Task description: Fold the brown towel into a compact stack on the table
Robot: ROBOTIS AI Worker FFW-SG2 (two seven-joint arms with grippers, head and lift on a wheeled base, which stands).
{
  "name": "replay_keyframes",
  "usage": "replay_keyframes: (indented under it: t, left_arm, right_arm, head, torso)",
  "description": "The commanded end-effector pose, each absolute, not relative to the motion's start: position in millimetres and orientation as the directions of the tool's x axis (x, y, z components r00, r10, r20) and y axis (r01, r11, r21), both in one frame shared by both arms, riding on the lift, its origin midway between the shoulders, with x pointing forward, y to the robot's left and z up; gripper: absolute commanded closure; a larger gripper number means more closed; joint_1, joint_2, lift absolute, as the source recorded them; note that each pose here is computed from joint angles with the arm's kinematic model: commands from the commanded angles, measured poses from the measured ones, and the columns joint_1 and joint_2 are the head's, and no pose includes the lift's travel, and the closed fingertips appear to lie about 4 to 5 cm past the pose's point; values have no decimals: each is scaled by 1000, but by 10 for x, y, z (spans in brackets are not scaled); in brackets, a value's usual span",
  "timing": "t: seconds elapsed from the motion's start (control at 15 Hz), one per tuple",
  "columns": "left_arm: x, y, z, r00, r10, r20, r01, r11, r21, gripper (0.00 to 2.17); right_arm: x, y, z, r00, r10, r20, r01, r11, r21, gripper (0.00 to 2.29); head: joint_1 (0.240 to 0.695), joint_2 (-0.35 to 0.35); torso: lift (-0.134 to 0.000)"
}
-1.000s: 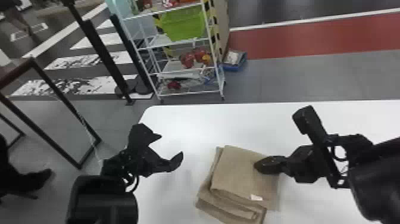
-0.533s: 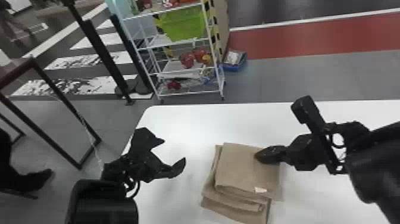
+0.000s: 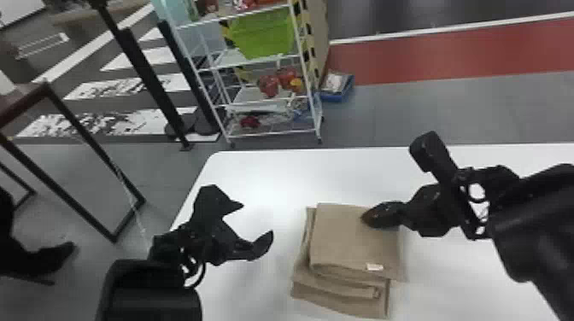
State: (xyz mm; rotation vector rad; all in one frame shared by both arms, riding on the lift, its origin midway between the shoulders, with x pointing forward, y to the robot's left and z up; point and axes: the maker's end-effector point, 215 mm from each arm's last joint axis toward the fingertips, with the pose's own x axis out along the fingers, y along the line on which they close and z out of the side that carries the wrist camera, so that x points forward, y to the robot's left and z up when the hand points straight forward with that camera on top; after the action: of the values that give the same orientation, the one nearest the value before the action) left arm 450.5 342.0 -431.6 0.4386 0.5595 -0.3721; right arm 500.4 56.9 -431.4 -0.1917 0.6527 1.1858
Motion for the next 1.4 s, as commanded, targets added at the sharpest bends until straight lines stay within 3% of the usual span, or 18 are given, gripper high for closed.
replay_keyframes:
  t: [0.0,0.13,0.2,0.27,0.4,0.53,0.73,0.87,1.13,1.33]
  left_arm:
    - [4483,3385,-4312,782,-218,-584,449,847,285,80]
    - [4485,3361,-4291,782,-222,-583,453,844,287,80]
    - [4478,3395,-4265,789,-209,-578,442,847,296,80]
    - [4486,3442,-4220,797,-198,-570,430,850,305,80]
    - [4504,3570,-4124,815,-175,-553,399,861,315,80]
    - [4560,3731,-3979,842,-153,-516,353,881,315,80]
    - [4493,4058,-3573,916,-162,-368,249,947,202,80]
    - [4320,4270,-3403,951,-158,-266,191,976,106,80]
    - [4056,4289,-3187,987,-133,-89,142,984,110,83]
    - [3787,4177,-3011,992,-117,50,110,986,123,83]
  right_arm:
    - [5045,560,-4254,228,806,-546,-902,386,194,1382]
    - [5077,527,-4208,241,812,-531,-900,393,192,1382]
    - [5063,529,-4132,248,825,-507,-897,394,203,1241]
    - [5056,501,-4028,262,838,-478,-892,400,211,991]
    - [5074,349,-3861,321,822,-470,-855,466,229,103]
    - [5248,80,-3696,473,751,-460,-766,609,206,49]
    - [5495,-610,-3386,725,557,-404,-563,818,118,46]
    - [5414,-1053,-3438,777,505,-376,-465,863,197,60]
    - [5111,-1396,-3512,856,462,-231,-426,884,191,66]
    - [4787,-1628,-3675,900,398,-178,-361,910,205,80]
  head:
    - [695,350]
    - [695,350]
    - [695,350]
    - [695,350]
    - [695,350]
    - [695,350]
    - [695,350]
    - [695,350]
    - [695,347]
    - [695,341]
  torso:
    - [-119]
    - [-119]
    - [-119]
    - [-119]
    - [-119]
    - [-119]
    - [-119]
    - [-119]
    - [-119]
    - [-119]
